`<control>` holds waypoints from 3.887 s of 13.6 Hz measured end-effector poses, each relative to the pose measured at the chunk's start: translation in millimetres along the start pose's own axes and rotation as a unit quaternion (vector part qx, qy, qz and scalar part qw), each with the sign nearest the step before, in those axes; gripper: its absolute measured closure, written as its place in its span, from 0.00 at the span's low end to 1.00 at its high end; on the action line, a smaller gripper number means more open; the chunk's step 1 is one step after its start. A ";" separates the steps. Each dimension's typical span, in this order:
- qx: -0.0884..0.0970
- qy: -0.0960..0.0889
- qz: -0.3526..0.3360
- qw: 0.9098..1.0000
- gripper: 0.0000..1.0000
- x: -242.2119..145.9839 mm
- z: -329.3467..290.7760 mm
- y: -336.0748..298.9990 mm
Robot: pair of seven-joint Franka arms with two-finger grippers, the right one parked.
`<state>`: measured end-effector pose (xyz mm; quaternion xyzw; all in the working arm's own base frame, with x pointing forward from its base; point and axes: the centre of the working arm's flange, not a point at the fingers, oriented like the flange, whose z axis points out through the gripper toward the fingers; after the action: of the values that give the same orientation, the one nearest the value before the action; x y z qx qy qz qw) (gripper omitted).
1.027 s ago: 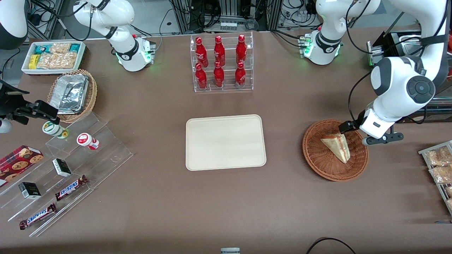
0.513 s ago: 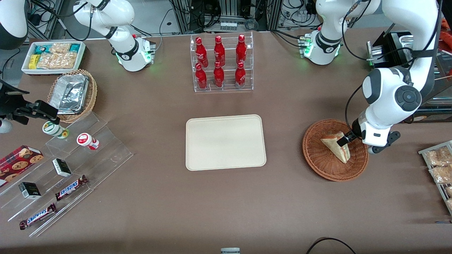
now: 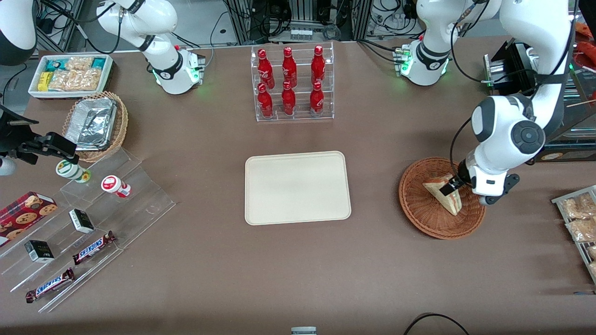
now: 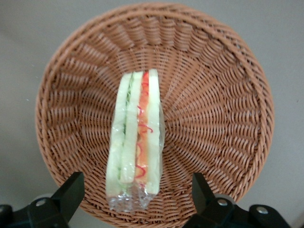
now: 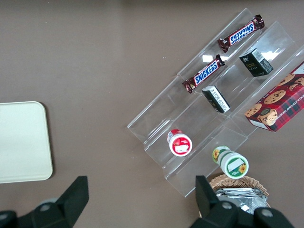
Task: Place sandwich from basket to tray
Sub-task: 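Lower the open left gripper around the wrapped sandwich, then close the left gripper on the sandwich and lift it, then carry the sandwich with the left gripper over the cream tray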
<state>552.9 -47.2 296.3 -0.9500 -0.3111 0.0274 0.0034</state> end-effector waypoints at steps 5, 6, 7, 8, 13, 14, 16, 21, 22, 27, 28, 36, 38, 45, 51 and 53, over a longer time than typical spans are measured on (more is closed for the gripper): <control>0.012 -0.014 0.003 1.000 0.00 -2.9 21.1 2.6; 0.014 -0.016 0.003 1.000 0.00 -2.9 24.1 2.4; 0.015 -0.018 0.003 1.000 0.00 -2.9 27.2 2.1; 0.017 -0.020 0.003 1.000 0.00 -2.8 30.1 1.8; 0.027 -0.026 0.003 0.999 0.00 1.5 46.3 0.3; 0.028 -0.026 0.003 0.999 0.02 2.2 47.2 0.3; 0.028 -0.026 0.003 0.999 0.18 2.7 47.1 0.5; 0.028 -0.025 0.007 0.999 0.65 4.8 43.4 2.3; 0.031 -0.029 0.007 0.999 0.68 5.7 40.7 3.1; 0.048 -0.040 0.021 0.998 0.85 12.7 5.8 19.5; 0.047 -0.034 0.030 0.998 0.85 10.1 -1.4 26.3; 0.062 -0.030 0.148 0.987 0.85 -85.0 -48.6 129.8; 0.065 -0.029 0.189 0.979 0.85 -123.6 -43.4 161.4; 0.045 -0.041 0.260 0.964 0.85 -218.0 -3.2 276.0; 0.039 -0.042 0.283 0.957 0.85 -284.5 29.6 330.3; 0.038 -0.042 0.284 0.957 0.85 -291.7 36.9 338.6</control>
<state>516.1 -493.1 266.1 -0.9963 -0.0274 0.0787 0.0190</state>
